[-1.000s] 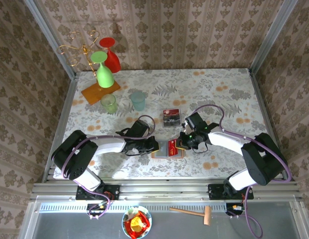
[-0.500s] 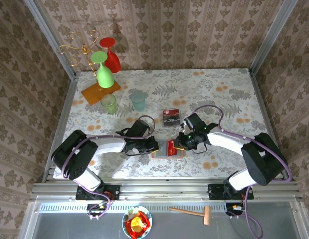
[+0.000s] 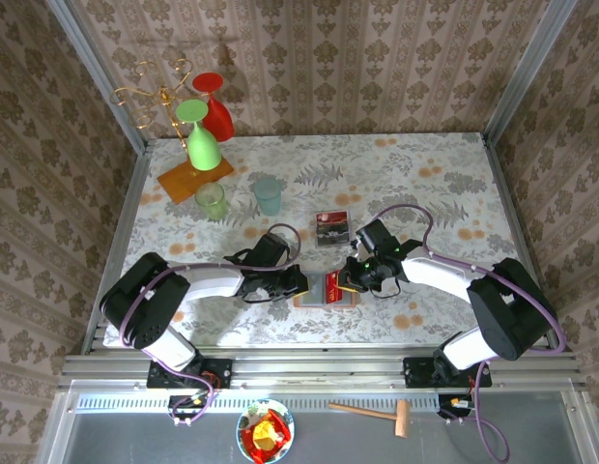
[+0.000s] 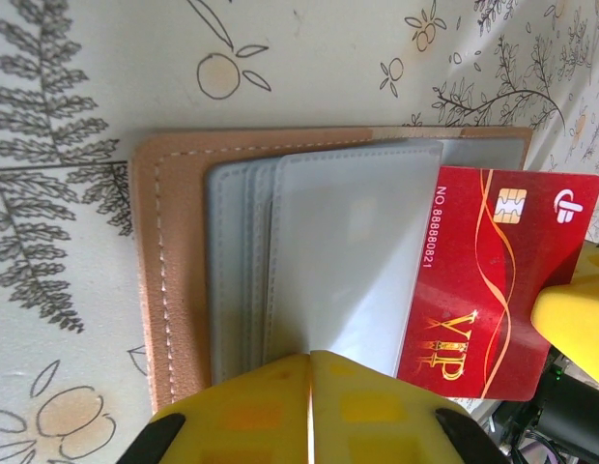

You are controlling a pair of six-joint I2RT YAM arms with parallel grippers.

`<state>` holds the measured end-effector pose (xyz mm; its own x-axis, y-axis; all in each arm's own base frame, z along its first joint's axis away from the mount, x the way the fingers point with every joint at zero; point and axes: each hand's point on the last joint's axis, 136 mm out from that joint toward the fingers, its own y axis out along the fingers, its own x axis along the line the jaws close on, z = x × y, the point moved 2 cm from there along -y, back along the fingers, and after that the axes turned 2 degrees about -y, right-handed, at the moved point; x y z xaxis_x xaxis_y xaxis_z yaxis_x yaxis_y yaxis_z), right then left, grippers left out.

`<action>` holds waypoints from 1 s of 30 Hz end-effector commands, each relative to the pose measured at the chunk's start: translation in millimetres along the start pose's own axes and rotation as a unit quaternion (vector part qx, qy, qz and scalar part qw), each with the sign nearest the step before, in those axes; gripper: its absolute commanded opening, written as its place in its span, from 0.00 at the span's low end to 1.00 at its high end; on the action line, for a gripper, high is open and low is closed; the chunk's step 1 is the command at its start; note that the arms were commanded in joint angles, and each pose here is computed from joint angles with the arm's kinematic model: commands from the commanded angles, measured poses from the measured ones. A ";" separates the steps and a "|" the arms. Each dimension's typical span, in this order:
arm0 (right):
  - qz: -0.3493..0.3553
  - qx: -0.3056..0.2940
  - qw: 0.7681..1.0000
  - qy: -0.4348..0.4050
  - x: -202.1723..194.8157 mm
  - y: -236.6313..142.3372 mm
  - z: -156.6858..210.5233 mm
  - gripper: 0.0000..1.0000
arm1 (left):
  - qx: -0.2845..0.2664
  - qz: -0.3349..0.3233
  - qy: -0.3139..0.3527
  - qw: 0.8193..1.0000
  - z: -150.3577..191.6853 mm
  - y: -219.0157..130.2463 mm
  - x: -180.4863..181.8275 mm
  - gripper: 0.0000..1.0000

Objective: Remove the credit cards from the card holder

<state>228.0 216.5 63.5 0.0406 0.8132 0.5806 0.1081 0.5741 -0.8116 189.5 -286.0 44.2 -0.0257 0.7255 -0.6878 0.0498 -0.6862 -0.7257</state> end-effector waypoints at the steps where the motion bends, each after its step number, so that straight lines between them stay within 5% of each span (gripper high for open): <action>1: -0.007 -0.013 1.000 -0.005 5.8 -5.2 -2.2 0.11 | 0.013 -0.023 -0.012 1.000 8.3 3.7 16.3 0.10; 22: 0.003 -0.024 0.999 -0.036 13.3 -23.4 -4.6 0.07 | -0.003 -0.017 -0.006 1.000 4.7 -7.9 4.3 0.14; 30: 0.010 -0.026 0.993 -0.112 23.3 -36.8 -9.0 0.07 | -0.010 -0.009 0.005 1.000 -2.4 -16.7 -10.8 0.18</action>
<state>233.2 215.4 90.5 -0.0773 0.8255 0.5592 0.1399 0.5643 -0.8137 187.1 -281.1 49.9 -0.0373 0.7383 -0.6735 0.0511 -0.6716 -0.7391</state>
